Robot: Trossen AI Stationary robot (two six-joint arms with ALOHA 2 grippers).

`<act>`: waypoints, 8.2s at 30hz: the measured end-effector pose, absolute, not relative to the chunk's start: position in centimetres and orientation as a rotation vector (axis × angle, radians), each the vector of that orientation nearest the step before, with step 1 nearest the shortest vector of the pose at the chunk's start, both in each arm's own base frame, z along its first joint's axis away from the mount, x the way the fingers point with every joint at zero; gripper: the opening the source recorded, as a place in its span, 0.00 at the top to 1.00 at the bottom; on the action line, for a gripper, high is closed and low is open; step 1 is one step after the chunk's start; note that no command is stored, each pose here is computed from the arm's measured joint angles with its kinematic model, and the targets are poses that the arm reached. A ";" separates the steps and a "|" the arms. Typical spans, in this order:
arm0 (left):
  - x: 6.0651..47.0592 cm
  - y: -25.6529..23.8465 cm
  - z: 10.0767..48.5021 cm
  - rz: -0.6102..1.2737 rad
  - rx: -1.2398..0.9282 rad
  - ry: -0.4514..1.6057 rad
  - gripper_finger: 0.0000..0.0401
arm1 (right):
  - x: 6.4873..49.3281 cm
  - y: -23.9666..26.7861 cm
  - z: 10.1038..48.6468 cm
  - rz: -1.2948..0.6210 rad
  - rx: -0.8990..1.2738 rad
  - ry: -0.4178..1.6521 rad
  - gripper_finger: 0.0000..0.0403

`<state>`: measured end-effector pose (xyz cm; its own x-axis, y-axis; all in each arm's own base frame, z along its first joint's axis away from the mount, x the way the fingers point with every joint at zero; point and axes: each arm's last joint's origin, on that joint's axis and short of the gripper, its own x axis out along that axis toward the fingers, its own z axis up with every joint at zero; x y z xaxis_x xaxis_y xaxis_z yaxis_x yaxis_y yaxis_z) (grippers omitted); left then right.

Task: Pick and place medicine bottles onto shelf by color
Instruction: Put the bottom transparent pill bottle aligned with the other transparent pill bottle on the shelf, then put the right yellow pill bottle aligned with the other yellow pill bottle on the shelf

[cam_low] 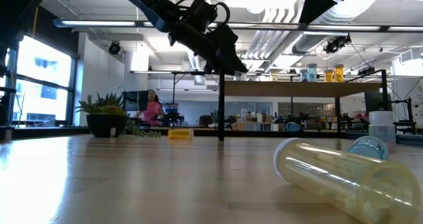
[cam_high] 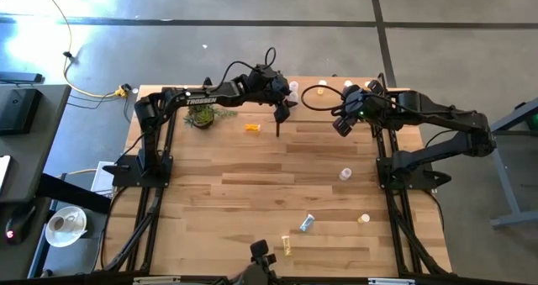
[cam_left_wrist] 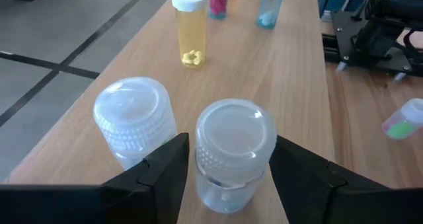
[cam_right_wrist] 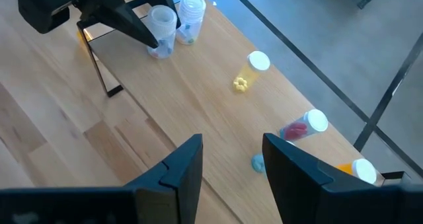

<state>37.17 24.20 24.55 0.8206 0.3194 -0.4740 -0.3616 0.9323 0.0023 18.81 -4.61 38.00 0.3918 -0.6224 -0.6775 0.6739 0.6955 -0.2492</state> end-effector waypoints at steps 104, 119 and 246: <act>32.7 0.6 24.4 -0.077 -0.191 0.428 0.51 | 10.6 9.5 27.5 -0.280 0.540 1.149 0.63; 32.7 -0.5 24.4 -0.109 -0.183 0.432 0.51 | 11.9 13.3 25.2 -0.361 0.627 1.278 0.56; 27.9 15.4 22.9 0.307 -0.009 0.604 0.51 | 22.0 -16.7 40.1 -0.649 0.380 1.116 0.74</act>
<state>27.91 15.43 22.89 0.7794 0.2811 -0.5599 -0.2862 0.9547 0.0810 22.02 -16.66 40.06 0.2852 -0.2877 -0.9143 0.6519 0.7575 -0.0350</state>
